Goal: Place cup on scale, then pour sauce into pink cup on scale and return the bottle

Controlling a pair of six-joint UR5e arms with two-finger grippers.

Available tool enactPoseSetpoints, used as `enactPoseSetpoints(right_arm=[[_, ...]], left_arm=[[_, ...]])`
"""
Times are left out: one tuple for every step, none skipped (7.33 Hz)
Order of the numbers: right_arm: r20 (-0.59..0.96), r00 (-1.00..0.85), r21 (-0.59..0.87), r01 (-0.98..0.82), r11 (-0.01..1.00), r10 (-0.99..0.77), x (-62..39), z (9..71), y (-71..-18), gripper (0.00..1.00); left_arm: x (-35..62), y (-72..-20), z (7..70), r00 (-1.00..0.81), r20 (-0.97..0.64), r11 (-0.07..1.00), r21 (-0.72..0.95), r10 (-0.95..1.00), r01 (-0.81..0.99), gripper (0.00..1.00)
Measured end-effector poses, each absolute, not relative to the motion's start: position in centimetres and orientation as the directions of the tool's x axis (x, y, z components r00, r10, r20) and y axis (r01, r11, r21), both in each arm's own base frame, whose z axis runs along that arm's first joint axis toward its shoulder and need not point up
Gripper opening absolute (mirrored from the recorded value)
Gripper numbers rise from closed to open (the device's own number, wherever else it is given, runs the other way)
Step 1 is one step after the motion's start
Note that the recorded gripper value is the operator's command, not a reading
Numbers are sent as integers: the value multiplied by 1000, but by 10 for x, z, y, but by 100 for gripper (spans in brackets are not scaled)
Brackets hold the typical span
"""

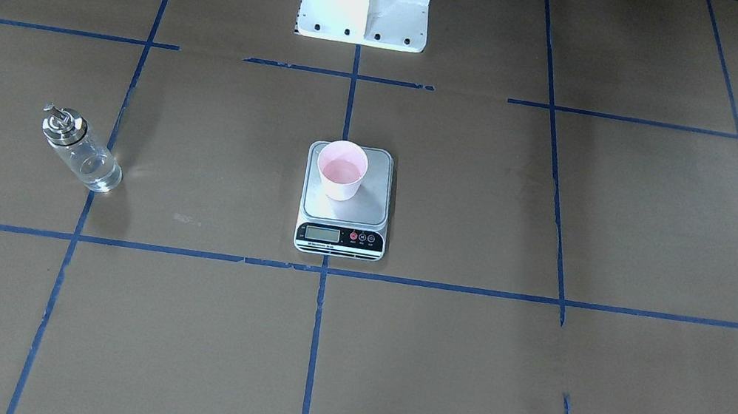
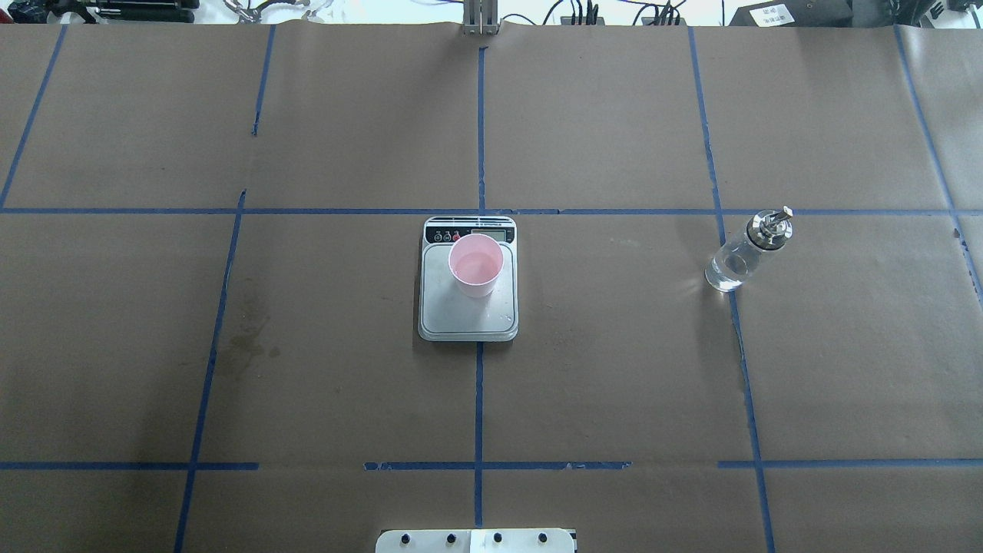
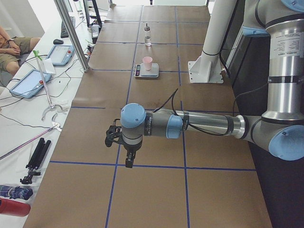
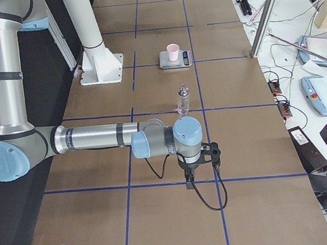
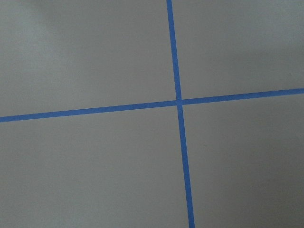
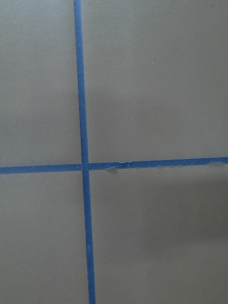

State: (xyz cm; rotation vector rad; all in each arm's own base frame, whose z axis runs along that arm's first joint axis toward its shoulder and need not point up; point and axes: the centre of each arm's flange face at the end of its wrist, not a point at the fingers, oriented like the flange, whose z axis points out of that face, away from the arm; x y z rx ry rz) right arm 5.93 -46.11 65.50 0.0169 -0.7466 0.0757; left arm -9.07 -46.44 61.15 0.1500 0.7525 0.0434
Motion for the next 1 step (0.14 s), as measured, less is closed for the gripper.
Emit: enactPoseSetpoints(right_arm=[[679, 731, -10, -75, 997, 62, 59, 654, -461, 100]], left_arm=[[-91, -464, 611, 730, -677, 988, 152, 93, 14, 100]])
